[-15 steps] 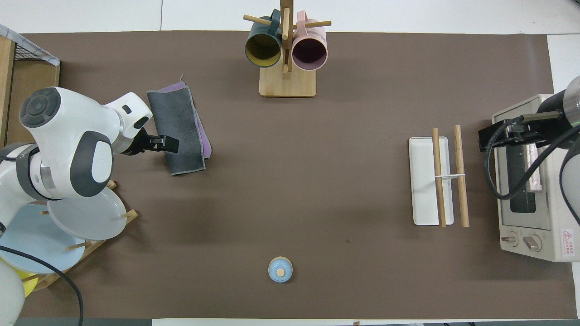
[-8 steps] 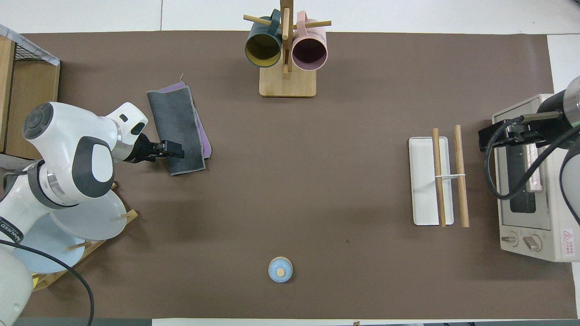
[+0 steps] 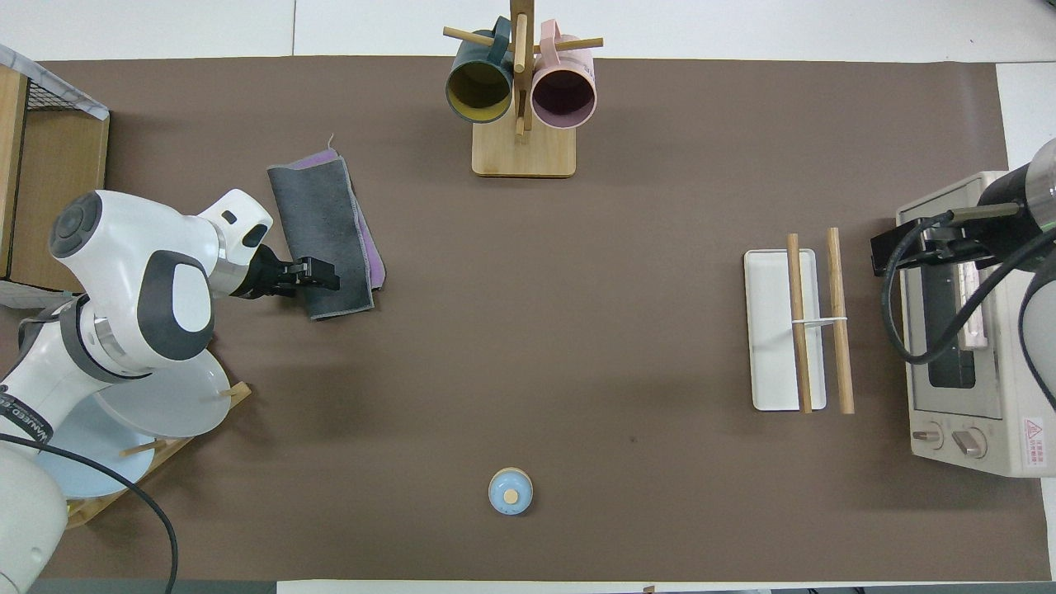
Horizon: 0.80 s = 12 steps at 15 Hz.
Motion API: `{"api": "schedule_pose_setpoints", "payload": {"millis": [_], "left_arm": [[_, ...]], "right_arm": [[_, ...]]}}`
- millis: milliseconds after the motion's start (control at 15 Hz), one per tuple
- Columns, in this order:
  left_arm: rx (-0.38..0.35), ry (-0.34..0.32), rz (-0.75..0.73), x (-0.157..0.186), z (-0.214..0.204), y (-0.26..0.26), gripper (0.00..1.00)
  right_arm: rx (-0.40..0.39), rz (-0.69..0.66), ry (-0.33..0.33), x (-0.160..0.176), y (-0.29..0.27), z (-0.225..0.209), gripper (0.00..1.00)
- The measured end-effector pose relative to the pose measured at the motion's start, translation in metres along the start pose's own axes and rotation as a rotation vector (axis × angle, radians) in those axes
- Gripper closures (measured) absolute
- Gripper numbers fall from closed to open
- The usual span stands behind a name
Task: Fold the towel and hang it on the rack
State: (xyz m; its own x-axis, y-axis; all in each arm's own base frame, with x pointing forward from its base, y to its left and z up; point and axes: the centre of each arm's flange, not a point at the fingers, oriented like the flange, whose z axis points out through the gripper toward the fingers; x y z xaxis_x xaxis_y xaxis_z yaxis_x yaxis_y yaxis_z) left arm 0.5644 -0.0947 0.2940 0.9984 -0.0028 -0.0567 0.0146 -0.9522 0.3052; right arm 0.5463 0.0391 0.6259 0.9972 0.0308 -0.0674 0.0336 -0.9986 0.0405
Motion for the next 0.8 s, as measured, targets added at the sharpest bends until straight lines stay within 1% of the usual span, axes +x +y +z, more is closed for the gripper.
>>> {"api": "schedule_pose_setpoints", "payload": {"millis": [66,133,199,332,399,465,532,598,665,731,797], "left_arm": [[0.0,0.002,-0.001,-0.0003,0.0007,-0.0003,0.2],[0.002,0.006,-0.002,-0.0004,0.0011,-0.0008,0.26],[0.002,0.008,-0.002,-0.0004,0.0012,-0.0009,0.26],[0.003,0.01,-0.003,-0.0003,0.0011,-0.0016,0.37],[0.003,0.011,-0.003,-0.0003,0.0011,-0.0017,0.37],[0.003,0.012,-0.004,-0.0003,0.0012,-0.002,0.44],[0.003,0.013,-0.004,-0.0003,0.0013,-0.0021,0.44],[0.003,0.013,-0.005,-0.0003,0.0014,-0.0025,0.5],[0.002,0.013,-0.007,-0.0005,0.0017,-0.0028,0.62],[0.001,0.014,-0.008,-0.0005,0.0017,-0.003,0.67],[0.0,0.015,-0.01,-0.0005,0.0017,-0.0032,0.68]], "right_arm": [[0.0,0.0,0.0,0.0,0.0,0.0,0.0],[0.0,0.0,0.0,0.0,0.0,0.0,0.0],[0.0,0.0,0.0,0.0,0.0,0.0,0.0],[0.0,0.0,0.0,0.0,0.0,0.0,0.0],[0.0,0.0,0.0,0.0,0.0,0.0,0.0],[0.0,0.0,0.0,0.0,0.0,0.0,0.0],[0.0,0.0,0.0,0.0,0.0,0.0,0.0],[0.0,0.0,0.0,0.0,0.0,0.0,0.0],[0.0,0.0,0.0,0.0,0.0,0.0,0.0],[0.0,0.0,0.0,0.0,0.0,0.0,0.0],[0.0,0.0,0.0,0.0,0.0,0.0,0.0]]}}
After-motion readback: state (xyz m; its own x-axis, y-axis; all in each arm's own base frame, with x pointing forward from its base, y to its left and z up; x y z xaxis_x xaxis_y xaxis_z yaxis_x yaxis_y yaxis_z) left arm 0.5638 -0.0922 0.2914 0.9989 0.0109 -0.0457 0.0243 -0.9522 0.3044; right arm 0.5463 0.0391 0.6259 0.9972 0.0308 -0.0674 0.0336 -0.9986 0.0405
